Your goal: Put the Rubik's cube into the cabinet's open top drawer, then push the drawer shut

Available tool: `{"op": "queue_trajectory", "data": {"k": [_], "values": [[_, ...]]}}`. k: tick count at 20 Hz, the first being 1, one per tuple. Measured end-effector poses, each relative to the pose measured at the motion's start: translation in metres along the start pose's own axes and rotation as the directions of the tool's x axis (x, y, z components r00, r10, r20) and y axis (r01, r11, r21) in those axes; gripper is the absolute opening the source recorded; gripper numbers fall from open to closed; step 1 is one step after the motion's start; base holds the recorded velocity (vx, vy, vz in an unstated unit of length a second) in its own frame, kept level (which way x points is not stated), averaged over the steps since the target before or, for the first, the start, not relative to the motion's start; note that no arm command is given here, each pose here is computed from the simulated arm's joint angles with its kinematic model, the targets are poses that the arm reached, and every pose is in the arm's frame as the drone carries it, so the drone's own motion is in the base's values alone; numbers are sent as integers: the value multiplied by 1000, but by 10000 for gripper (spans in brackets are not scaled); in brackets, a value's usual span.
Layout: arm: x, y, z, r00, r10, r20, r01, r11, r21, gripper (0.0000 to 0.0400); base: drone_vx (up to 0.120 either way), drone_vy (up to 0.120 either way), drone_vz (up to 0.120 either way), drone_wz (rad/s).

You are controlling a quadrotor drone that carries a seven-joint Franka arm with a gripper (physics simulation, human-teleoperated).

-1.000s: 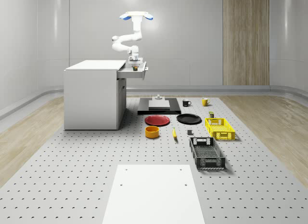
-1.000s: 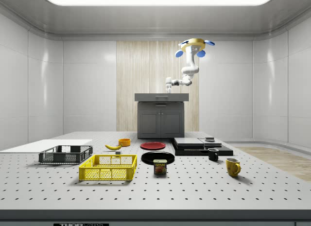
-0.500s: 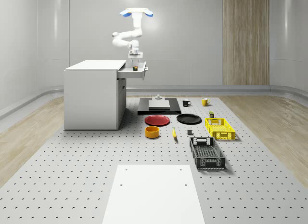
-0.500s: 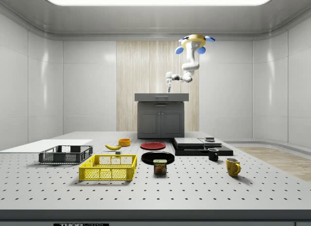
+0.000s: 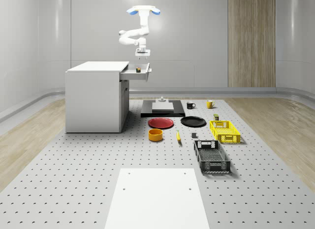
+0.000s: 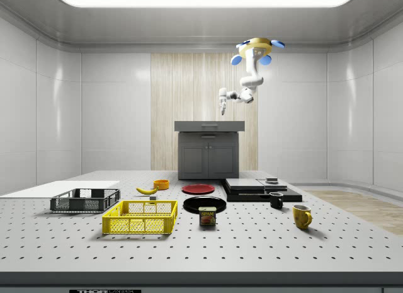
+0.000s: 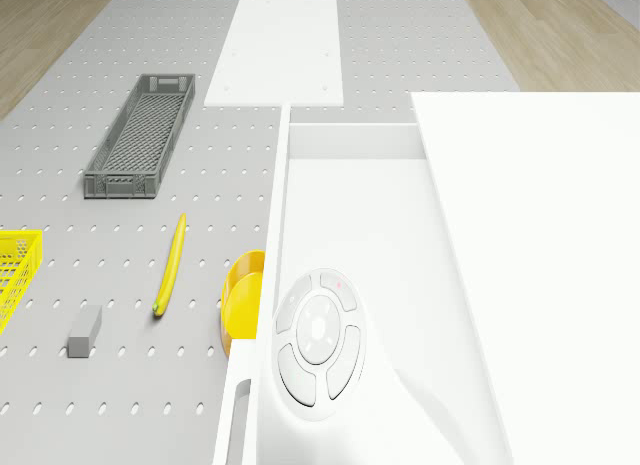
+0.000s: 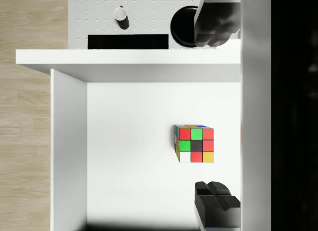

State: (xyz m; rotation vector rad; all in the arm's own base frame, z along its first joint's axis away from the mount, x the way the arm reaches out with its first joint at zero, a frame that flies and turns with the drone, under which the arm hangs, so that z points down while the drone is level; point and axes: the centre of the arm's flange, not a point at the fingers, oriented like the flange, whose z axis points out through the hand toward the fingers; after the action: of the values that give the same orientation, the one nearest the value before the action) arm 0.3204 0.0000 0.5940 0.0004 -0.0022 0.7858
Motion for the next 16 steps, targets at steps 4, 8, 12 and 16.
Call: {"op": "queue_trajectory", "data": {"k": [4, 8, 12, 16], "values": [[0, 0, 0, 1000, 0, 0, 0, 1000, 0, 400, 0, 120, 0, 0], [0, 0, 0, 1000, 0, 0, 0, 1000, 0, 400, 0, 120, 0, 0], [0, 0, 0, 1000, 0, 0, 0, 1000, 0, 400, 0, 120, 0, 0], [0, 0, 0, 1000, 0, 0, 0, 1000, 0, 400, 0, 120, -50, 0]]}}
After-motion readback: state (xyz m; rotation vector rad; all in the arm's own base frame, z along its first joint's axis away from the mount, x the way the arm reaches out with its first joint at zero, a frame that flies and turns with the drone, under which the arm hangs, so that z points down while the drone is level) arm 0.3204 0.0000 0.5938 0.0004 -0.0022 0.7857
